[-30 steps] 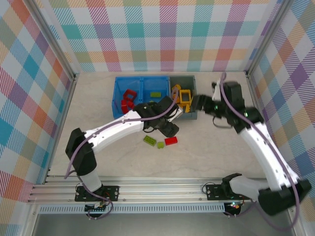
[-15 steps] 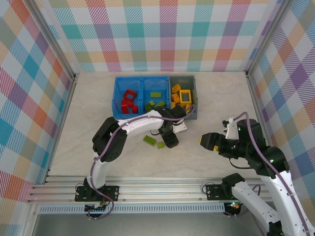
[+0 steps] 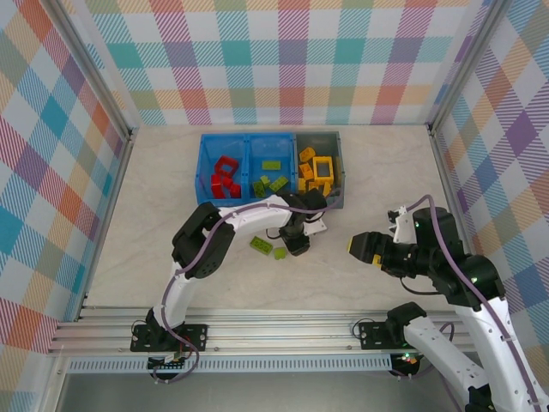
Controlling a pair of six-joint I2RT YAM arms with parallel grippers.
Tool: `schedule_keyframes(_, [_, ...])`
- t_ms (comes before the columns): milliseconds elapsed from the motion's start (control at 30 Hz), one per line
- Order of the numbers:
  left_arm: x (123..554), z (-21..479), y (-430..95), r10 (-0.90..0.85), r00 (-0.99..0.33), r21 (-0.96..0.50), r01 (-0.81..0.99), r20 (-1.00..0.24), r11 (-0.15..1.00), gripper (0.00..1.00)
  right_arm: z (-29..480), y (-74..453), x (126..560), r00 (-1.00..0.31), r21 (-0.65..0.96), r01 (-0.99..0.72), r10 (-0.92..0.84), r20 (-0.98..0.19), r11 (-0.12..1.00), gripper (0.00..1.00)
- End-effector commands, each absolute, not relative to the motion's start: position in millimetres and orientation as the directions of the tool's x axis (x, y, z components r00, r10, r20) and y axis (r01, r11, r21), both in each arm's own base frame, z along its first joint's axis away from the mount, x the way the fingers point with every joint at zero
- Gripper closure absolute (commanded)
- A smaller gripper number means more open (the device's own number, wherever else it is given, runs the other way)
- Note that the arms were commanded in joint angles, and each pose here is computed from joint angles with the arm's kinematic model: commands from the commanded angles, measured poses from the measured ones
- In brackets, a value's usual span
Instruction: Sort the legos into containers by color
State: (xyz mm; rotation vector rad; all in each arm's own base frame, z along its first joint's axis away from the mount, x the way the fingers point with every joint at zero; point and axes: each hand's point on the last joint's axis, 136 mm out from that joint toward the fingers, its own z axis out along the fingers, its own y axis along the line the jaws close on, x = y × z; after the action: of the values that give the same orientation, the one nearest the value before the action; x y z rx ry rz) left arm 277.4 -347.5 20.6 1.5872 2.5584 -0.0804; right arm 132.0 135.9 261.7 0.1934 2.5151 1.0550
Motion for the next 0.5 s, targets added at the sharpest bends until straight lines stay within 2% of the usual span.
schedule_keyframes(0, [279,29,-352,0.867,-0.458,0.025,0.882,-0.195,0.471,0.7,259,139,132,-0.915,0.716,-0.027,0.271,-0.299,0.697,0.24])
schedule_keyframes(100, [283,54,-350,0.81,-0.516,0.042,0.836,-0.28,0.547,0.72,255,140,136,-0.917,0.707,-0.037,0.257,-0.305,0.706,0.25])
schedule_keyframes(200, [290,103,-338,0.697,-0.585,0.031,0.756,-0.415,0.653,0.75,255,140,142,-0.913,0.677,-0.079,0.219,-0.344,0.732,0.28])
schedule_keyframes(333, [303,169,-293,0.453,-0.704,-0.104,0.594,-0.548,0.798,0.75,267,159,156,-0.886,0.597,-0.249,0.07,-0.459,0.763,0.29])
schedule_keyframes(467, [328,200,-226,0.185,-0.812,-0.268,0.384,-0.553,0.884,0.76,277,220,165,-0.801,0.447,-0.478,-0.165,-0.576,0.756,0.28])
